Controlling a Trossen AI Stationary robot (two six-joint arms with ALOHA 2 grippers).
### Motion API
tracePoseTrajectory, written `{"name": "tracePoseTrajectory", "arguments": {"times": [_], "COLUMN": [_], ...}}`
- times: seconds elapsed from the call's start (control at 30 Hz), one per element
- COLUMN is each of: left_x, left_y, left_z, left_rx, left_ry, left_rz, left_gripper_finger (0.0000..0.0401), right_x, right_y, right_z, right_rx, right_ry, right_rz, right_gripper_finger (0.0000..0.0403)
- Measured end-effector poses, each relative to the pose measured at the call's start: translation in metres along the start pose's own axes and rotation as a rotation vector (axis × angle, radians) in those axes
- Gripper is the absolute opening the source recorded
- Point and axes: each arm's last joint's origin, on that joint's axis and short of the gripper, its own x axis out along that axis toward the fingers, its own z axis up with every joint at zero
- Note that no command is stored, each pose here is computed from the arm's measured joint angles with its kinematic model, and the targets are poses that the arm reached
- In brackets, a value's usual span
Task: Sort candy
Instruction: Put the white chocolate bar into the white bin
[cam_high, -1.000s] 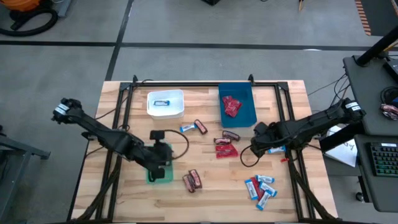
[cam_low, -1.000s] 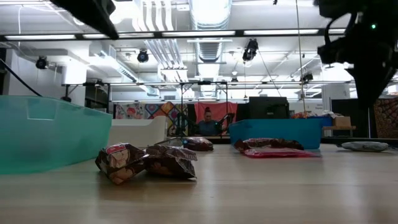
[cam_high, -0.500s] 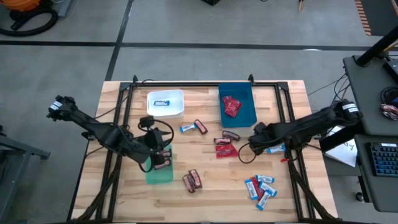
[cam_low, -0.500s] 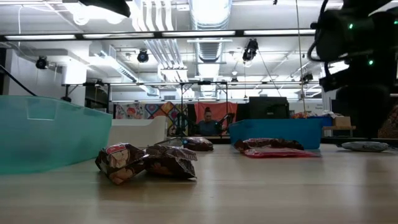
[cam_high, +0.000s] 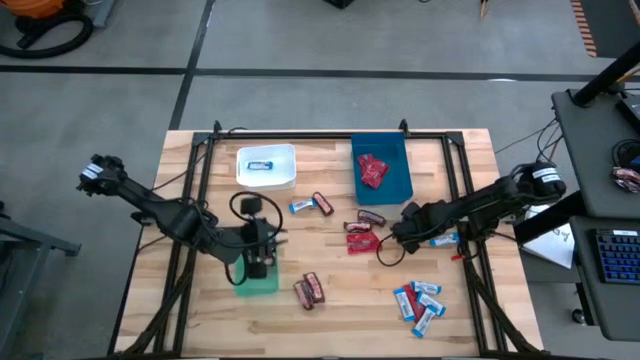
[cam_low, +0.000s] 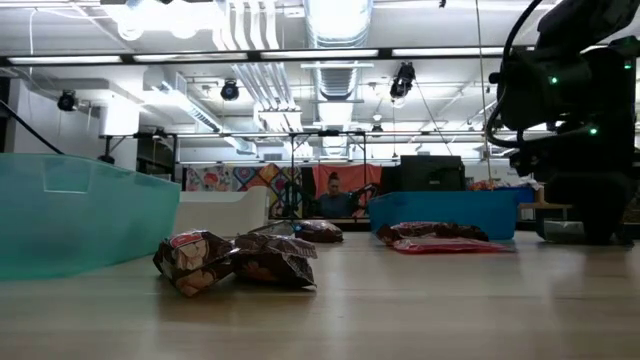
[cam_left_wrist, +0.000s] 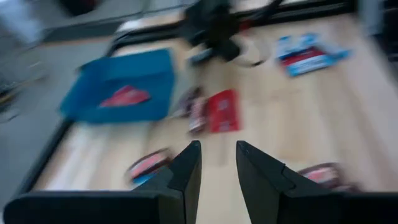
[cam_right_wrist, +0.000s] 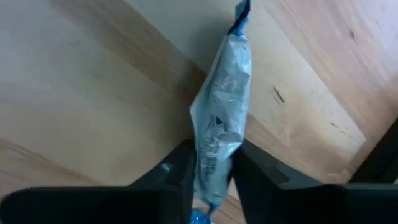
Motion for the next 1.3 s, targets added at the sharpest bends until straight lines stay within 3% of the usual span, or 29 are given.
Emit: {"name": "tracePoseTrajectory", "arguments": {"times": [0.1, 0.27, 0.57, 0.83, 1.13, 1.3], "left_x": [0.004, 0.009, 0.024, 0.063, 0.111, 0.125], "left_y": [-0.006, -0.013, -0.016, -0.021, -0.028, -0.031], "left_z": [0.006, 0.014, 0.014, 0.006, -0.001, 0.001], "left_rx": [0.027, 0.013, -0.049, -0.069, -0.051, -0.042], "left_ry": [-0.061, -0.147, -0.146, -0.139, -0.193, -0.256], "left_rz": [-0.094, -0.161, -0.148, -0.098, -0.054, -0.161], "left_gripper_finger": [0.0085, 0.0085, 0.0112, 0.0161, 0.0196, 0.0197], "right_x": [-0.002, -0.01, -0.055, -0.096, -0.123, -0.124], "right_y": [-0.001, -0.007, -0.007, 0.02, 0.056, 0.073], "right_z": [0.0, -0.003, -0.015, -0.02, -0.008, -0.004], "right_rx": [-0.001, -0.001, -0.114, -0.387, -0.631, -0.753], "right_ry": [-0.001, 0.001, -0.073, -0.485, -1.026, -1.163], "right_rz": [0.007, 0.066, 0.39, 0.765, 0.85, 0.877], "right_gripper_finger": [0.0039, 0.0034, 0.0034, 0.0034, 0.0034, 0.0034]}}
